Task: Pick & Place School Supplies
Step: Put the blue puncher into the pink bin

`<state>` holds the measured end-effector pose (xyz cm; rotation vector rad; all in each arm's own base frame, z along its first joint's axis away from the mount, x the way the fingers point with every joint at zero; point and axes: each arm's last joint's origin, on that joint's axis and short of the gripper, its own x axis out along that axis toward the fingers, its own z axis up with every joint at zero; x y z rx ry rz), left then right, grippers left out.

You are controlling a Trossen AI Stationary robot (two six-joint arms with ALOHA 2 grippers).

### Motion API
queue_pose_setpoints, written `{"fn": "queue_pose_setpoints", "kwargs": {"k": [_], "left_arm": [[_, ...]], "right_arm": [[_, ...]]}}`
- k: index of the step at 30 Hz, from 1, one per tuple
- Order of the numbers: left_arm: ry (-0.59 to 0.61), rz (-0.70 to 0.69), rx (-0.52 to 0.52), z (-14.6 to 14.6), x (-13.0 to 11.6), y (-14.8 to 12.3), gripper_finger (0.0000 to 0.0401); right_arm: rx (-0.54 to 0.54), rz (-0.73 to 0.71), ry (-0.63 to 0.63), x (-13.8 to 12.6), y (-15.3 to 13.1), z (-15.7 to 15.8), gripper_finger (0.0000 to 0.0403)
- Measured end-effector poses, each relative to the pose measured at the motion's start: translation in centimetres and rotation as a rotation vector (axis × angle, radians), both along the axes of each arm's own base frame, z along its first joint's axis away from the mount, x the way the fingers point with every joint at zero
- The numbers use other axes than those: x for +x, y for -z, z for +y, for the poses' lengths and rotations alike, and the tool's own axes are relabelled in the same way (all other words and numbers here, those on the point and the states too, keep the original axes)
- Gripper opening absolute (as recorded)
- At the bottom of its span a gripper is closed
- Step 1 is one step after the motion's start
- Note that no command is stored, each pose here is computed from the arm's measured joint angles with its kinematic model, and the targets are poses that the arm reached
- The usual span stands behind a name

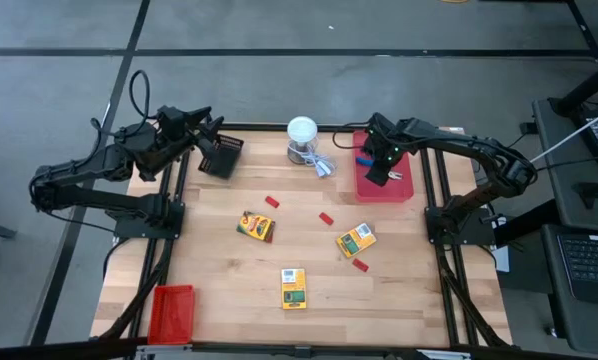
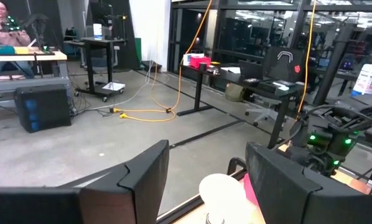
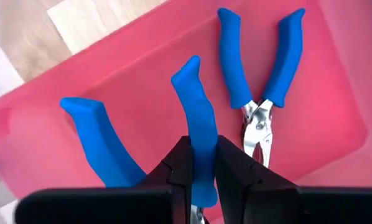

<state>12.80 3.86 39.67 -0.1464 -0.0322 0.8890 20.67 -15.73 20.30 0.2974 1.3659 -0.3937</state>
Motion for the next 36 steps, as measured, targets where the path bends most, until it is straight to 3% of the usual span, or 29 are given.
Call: {"fn": "queue_pose_setpoints", "kwargs": {"k": [7, 15, 26, 36], "left_arm": [[0.0, -0.014, 0.004, -0.1, -0.5, -0.2, 0.021], [0.0, -0.009, 0.008, -0.1, -0.5, -0.2, 0.021], [0.001, -0.027, -0.007, -0.1, -0.5, -0.2, 0.021], [0.002, -0.028, -0.008, -0.1, -0.5, -0.2, 0.021]], "right_arm": [[0.067, 0.035, -0.008, -0.9, 1.9, 0.9, 0.0043], [0.032, -0.007, -0.006, -0.5, 3.1, 0.9, 0.0043], [0.057, 0.046, -0.02, 0.6, 6.1, 0.2, 0.0043], [0.037, 0.015, -0.04, 1.3, 6.3, 0.4, 0.0043]]}}
